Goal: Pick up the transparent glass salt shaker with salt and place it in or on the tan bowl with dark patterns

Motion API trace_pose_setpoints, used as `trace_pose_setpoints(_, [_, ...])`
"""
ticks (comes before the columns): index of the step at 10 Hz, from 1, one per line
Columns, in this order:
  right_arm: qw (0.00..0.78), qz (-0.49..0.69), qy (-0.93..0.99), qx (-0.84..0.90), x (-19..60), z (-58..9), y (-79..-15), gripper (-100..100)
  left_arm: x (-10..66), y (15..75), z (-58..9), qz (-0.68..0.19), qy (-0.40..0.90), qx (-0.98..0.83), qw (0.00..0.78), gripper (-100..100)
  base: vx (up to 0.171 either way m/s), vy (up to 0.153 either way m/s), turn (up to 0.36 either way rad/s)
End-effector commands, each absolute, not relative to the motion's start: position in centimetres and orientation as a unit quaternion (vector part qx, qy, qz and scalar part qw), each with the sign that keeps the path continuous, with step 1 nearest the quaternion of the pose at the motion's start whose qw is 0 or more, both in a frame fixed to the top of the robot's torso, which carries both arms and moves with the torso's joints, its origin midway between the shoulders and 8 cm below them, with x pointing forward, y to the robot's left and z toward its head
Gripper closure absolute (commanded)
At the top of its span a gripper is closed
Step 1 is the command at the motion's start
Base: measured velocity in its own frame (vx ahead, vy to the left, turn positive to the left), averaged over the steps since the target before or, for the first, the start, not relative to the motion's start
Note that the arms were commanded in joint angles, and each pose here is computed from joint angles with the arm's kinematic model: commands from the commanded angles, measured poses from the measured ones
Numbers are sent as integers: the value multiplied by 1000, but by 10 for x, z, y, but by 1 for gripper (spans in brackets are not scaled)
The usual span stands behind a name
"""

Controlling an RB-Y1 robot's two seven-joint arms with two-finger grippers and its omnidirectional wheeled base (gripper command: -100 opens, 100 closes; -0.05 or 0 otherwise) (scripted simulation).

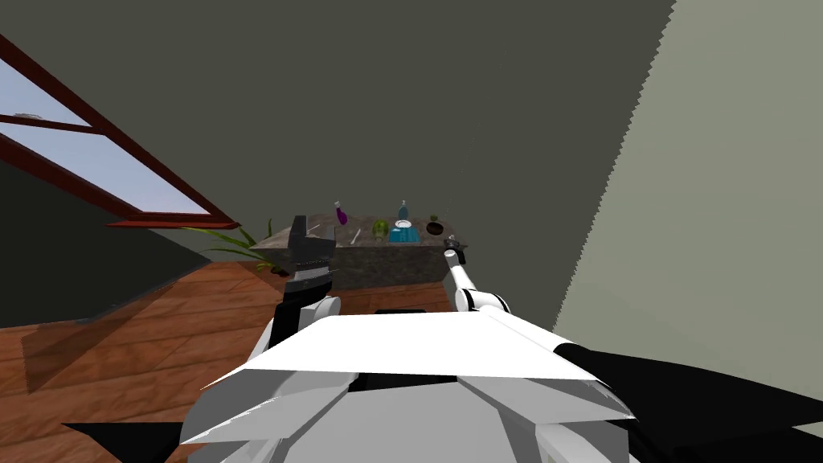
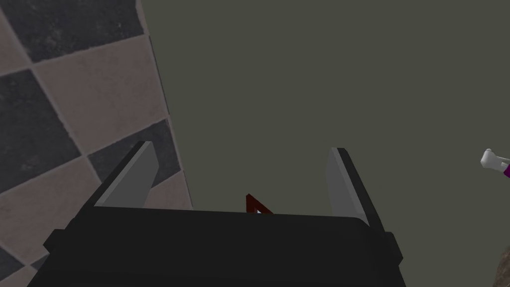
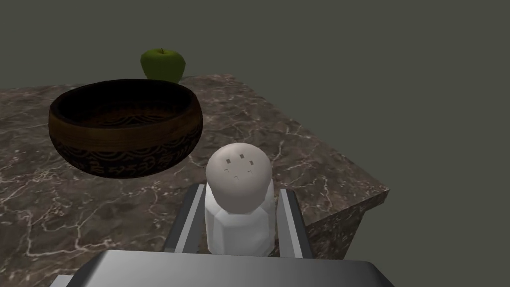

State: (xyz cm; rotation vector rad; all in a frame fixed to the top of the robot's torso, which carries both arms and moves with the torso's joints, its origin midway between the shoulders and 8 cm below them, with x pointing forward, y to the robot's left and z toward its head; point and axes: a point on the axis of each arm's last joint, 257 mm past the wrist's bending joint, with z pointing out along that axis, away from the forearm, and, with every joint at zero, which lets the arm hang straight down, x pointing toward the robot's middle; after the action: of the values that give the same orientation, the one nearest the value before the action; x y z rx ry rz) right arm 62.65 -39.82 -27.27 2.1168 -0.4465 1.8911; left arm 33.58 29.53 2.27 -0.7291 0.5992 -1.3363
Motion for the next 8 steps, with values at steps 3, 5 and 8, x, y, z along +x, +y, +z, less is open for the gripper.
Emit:
trace_pose_setpoints(3, [120,656,-147,731,660,-247,-376,100,336,295,23,-596,267,-325,684,0,134,-5,-111])
trace_pose_setpoints(5, [112,660,-143,729,673,-232,-365,100,336,295,23,-596,267,-325,684,0,116,14,-46])
trace_pose_setpoints(8, [97,665,-135,728,694,-211,-342,100,336,295,23,-596,267,-325,684,0,122,18,-65])
